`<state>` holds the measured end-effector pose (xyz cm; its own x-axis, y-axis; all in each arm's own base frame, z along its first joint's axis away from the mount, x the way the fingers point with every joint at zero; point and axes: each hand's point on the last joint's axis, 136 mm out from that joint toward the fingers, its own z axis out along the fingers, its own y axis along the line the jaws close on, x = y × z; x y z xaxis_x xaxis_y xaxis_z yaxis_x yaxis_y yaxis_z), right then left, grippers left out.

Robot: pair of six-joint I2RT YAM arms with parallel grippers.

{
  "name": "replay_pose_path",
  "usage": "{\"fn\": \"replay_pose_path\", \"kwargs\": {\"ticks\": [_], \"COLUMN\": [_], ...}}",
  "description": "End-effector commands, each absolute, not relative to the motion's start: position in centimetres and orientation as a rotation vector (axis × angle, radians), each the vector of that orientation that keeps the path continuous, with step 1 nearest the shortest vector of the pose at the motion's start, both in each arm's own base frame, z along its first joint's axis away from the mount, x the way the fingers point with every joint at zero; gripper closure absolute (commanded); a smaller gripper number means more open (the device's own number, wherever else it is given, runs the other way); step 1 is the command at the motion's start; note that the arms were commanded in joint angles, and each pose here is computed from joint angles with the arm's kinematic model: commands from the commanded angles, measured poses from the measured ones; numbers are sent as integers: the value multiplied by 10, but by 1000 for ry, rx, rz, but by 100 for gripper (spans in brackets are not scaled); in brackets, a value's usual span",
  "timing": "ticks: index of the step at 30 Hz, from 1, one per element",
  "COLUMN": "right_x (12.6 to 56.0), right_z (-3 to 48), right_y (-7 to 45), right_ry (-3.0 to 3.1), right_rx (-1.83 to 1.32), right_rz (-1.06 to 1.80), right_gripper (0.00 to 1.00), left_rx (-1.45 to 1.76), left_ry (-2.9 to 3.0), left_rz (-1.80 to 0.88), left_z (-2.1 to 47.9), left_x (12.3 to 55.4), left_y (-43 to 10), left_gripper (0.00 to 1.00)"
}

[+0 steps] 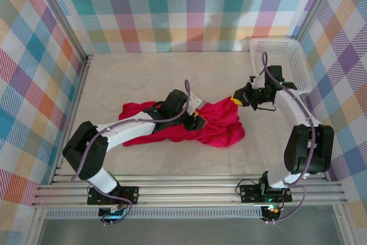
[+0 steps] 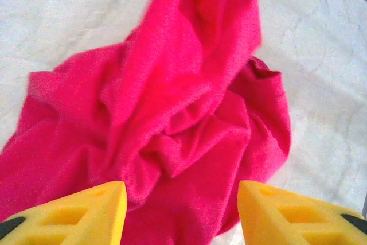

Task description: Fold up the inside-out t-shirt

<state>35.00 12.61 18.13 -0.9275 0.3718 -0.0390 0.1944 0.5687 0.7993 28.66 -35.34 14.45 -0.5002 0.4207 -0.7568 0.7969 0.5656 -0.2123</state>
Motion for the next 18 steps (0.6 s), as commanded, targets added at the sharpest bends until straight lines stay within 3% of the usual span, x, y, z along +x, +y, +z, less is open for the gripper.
{"fn": "replay_pose_path", "kwargs": {"ticks": [1, 6, 10, 18], "right_x": [352, 351, 347, 353], "right_z": [257, 337, 370, 329], "right_y": [134, 120, 107, 103], "right_ry": [2441, 2287, 2177, 2216], "right_rx": [319, 225, 220, 303], "right_rz": [1345, 1291, 1308, 1336], "right_gripper": [100, 100, 100, 100], "left_rx": [1002, 730, 447, -158], "left_ry": [2102, 2246, 2307, 2385], "left_rz": [-670, -480, -335, -191], "left_z": [149, 153, 166, 160], "left_x": [292, 327, 349, 354], "left_y": [-351, -288, -217, -101], "left_gripper": [50, 52, 48, 42]}}
